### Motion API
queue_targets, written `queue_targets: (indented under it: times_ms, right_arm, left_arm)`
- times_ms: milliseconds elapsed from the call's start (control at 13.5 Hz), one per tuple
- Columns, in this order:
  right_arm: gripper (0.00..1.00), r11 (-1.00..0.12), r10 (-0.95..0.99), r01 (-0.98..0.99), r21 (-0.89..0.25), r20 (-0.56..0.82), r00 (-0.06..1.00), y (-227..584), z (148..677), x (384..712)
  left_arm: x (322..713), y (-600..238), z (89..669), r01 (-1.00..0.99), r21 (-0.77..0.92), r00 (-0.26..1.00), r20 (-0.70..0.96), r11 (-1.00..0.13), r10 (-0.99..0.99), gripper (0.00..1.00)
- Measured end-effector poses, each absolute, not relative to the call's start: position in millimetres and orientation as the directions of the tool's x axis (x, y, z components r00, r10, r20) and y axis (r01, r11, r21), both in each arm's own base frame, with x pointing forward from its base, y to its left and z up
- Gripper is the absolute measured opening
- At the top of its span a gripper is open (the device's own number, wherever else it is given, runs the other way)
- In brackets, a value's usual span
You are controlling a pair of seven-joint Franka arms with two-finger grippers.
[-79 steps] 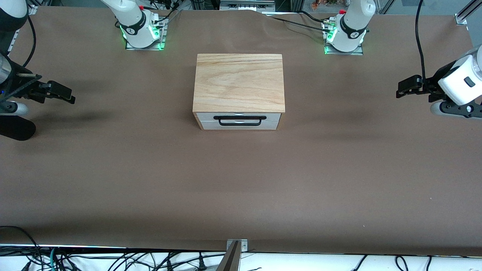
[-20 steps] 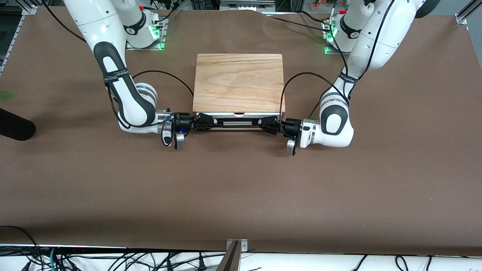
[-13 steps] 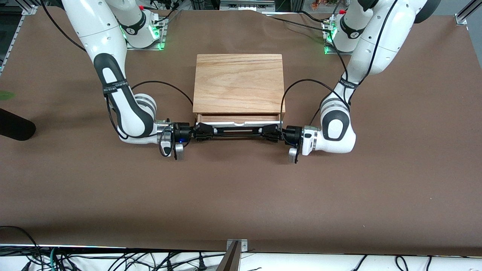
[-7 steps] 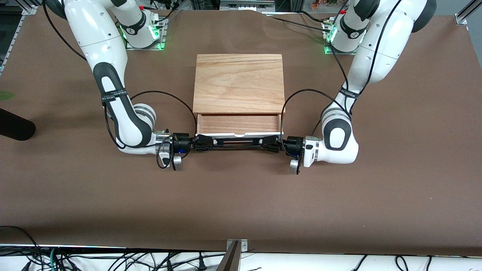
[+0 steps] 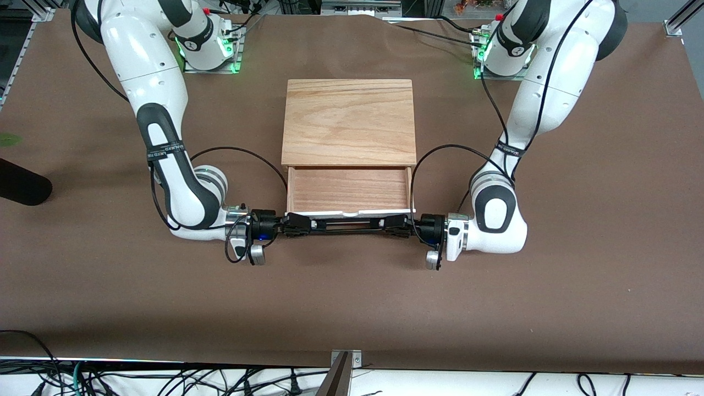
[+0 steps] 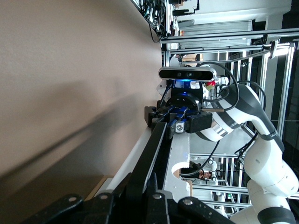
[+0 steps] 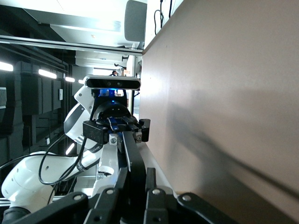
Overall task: Pull top drawer with both arms simultaneously
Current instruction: 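Pull the handle outward with both grippers to slide the drawer open, then open both grippers and draw them back from the handle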
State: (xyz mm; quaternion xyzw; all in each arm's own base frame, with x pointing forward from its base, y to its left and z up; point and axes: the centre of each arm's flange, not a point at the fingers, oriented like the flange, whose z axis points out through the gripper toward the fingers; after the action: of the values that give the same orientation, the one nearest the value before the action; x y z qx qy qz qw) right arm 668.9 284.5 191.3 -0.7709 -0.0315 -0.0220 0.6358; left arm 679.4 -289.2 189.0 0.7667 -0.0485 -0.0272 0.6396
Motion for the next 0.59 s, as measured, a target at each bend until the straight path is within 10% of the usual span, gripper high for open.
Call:
queue_targets:
  times_ms: [594]
  right_arm:
    - [0.19, -0.193, -0.003, 0.08, -0.978, 0.082, 0.997, 279.8, 193.6, 681.1]
  left_arm:
    - [695.1, -295.2, 192.8, -0.031, 0.982, 0.996, 0.015, -0.185, -0.088, 0.11]
